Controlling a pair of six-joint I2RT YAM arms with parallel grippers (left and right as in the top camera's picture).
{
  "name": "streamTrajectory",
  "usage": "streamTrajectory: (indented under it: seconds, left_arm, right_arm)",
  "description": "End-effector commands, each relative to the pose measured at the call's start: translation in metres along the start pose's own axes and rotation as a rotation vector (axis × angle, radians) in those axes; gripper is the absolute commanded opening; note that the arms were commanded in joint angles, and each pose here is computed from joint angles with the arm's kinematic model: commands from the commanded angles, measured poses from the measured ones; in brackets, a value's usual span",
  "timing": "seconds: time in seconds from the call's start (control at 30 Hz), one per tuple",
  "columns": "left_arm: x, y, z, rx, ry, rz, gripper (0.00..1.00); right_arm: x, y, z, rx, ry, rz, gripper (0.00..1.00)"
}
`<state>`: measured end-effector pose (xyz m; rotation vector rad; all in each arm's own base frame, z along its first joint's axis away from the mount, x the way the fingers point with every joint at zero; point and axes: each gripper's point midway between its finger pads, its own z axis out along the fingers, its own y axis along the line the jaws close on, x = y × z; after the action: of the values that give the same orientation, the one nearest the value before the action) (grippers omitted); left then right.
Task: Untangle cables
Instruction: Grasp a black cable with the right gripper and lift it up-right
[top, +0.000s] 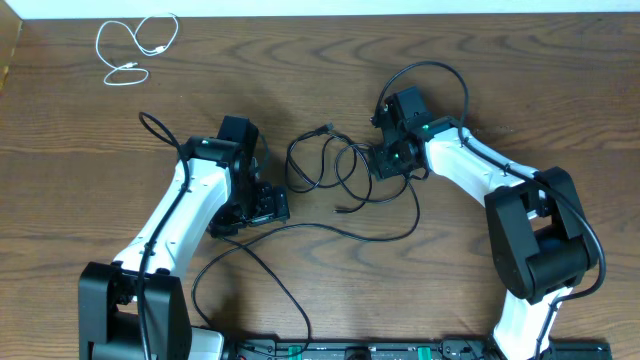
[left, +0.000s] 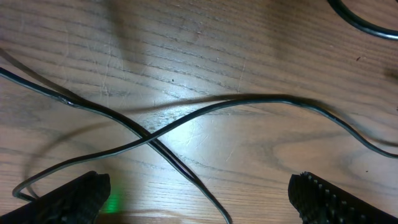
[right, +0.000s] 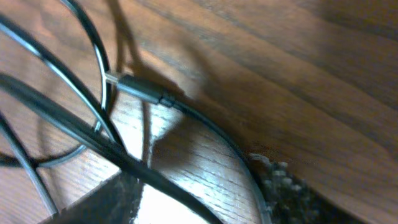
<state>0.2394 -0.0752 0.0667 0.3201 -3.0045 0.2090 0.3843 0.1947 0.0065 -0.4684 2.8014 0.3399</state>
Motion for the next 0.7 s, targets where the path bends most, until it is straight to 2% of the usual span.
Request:
streamTrajectory:
  seconds: [0.0, 0.17, 0.3, 0.47, 0.67]
  left_arm:
    - [0.002, 0.000, 0.002, 0.000, 0.009, 0.019, 0.97]
    - [0.001, 0.000, 0.002, 0.001, 0.006, 0.020, 0.97]
    - [0.002, 0.000, 0.002, 0.001, 0.007, 0.020, 0.97]
    - [0.002, 0.000, 0.002, 0.002, 0.007, 0.020, 0.97]
    - [0.002, 0.000, 0.002, 0.002, 0.007, 0.020, 0.97]
  right_arm:
    - [0.002, 0.004, 0.002, -0.014, 0.009, 0.007, 0.46]
    - [-0.020, 0.004, -0.033, 0.014, -0.076, 0.045, 0.22]
    - [-0.044, -0.003, -0.086, 0.098, -0.201, 0.091, 0.02]
    - [-0.062, -0.004, -0.166, 0.146, -0.387, 0.130, 0.02]
    - [-0.065, 0.008, -0.261, 0.097, -0.618, 0.211, 0.01]
